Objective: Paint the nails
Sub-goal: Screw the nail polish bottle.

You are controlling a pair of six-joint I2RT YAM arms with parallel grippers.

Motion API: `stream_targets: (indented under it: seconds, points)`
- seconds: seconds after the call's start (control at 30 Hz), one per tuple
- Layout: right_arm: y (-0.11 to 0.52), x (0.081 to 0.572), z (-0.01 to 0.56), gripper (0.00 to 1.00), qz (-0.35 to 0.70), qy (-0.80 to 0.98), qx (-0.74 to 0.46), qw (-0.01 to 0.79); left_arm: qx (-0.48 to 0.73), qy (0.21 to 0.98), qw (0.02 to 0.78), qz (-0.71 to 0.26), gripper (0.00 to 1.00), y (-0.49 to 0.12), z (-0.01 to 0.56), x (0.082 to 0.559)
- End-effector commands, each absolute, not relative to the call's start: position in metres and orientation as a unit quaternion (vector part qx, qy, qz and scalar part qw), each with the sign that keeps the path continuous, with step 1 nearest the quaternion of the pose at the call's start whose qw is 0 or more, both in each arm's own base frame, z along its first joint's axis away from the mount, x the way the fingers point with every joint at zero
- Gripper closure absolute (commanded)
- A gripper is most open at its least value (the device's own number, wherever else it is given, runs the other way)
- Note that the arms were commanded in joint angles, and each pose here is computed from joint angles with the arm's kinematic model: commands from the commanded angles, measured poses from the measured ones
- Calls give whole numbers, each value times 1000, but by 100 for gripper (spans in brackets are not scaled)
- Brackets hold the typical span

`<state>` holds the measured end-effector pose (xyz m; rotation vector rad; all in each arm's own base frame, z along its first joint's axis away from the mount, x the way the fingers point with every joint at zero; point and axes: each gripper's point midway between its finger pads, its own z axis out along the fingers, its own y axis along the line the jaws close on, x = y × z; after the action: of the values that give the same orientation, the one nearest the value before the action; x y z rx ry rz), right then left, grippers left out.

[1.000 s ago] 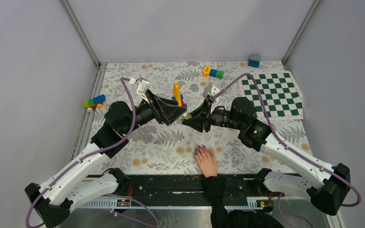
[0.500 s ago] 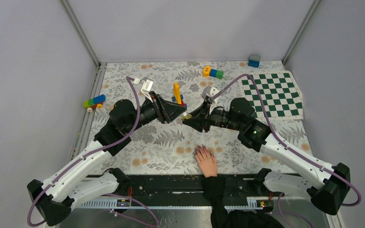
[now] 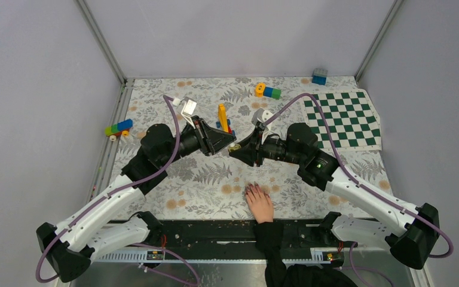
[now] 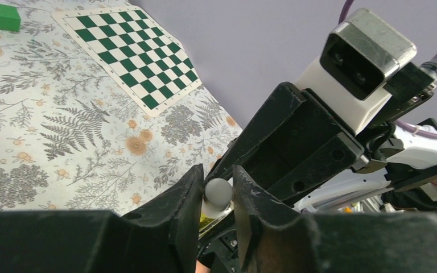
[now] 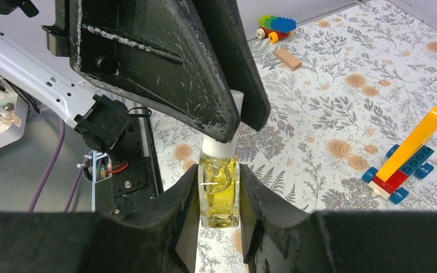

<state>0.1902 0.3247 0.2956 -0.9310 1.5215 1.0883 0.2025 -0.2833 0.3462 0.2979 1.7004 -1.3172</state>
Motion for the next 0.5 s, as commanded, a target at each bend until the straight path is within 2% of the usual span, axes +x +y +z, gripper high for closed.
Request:
stream_targets:
  seconds: [0.0, 0.23, 0.47]
  points:
    - [329, 191, 317, 100, 450, 609, -388, 526, 136, 657, 482, -563, 77, -285, 374, 196]
    - [329, 193, 317, 100, 450, 615, -383, 522, 165, 642, 470, -583, 99, -291, 371, 185]
    - [333, 182, 325, 100, 476, 608, -390, 501, 220, 626, 459, -591, 100, -296, 364, 170]
